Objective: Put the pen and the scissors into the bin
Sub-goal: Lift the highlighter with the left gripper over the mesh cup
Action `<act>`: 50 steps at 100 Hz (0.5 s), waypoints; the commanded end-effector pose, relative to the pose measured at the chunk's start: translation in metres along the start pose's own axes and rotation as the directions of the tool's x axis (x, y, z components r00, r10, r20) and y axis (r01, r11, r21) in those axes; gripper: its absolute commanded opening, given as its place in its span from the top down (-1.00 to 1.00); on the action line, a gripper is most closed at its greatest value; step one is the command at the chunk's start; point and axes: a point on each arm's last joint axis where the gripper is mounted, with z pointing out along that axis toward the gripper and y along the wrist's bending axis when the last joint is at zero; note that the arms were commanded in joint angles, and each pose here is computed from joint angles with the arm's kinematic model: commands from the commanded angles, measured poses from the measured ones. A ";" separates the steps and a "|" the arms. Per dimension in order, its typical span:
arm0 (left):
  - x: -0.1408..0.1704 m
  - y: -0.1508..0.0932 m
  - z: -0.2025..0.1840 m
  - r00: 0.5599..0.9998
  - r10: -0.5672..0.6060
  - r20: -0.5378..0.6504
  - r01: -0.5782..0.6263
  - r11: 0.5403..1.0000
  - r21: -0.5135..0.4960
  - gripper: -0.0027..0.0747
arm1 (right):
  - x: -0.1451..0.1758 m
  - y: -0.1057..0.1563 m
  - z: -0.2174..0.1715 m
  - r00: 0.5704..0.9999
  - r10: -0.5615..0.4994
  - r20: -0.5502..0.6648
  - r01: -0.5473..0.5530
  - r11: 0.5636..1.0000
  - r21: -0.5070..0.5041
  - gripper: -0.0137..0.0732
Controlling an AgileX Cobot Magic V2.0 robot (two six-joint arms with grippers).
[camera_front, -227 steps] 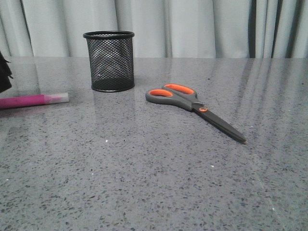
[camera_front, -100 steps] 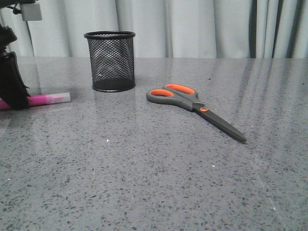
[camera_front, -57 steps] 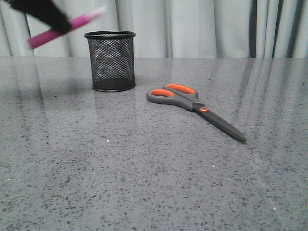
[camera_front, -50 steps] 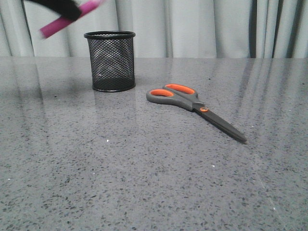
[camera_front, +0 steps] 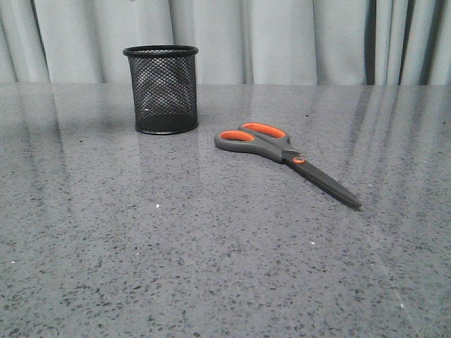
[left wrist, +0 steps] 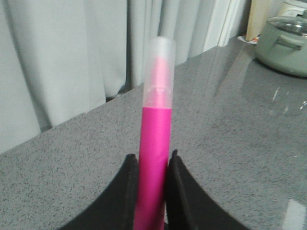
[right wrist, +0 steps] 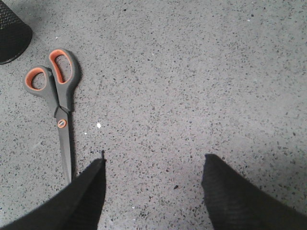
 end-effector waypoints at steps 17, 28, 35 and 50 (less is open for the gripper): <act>-0.011 -0.007 0.015 0.997 0.029 0.072 -0.029 1.000 0.004 0.99 | -0.014 0.002 -0.006 0.997 -0.005 0.080 0.005 1.000 0.005 -0.23; -0.003 -0.002 0.019 0.998 0.012 0.058 -0.012 1.000 0.003 0.99 | -0.014 0.002 -0.006 0.997 -0.005 0.080 0.005 1.000 0.005 -0.23; 0.001 0.001 0.022 0.999 0.005 0.051 -0.005 1.000 0.002 0.99 | -0.014 0.002 -0.006 0.997 -0.005 0.080 0.005 1.000 0.005 -0.23; 0.006 0.004 0.023 0.999 0.038 0.002 -0.038 0.999 -0.027 0.99 | -0.014 0.002 -0.006 0.997 -0.005 0.080 0.005 1.000 0.005 -0.23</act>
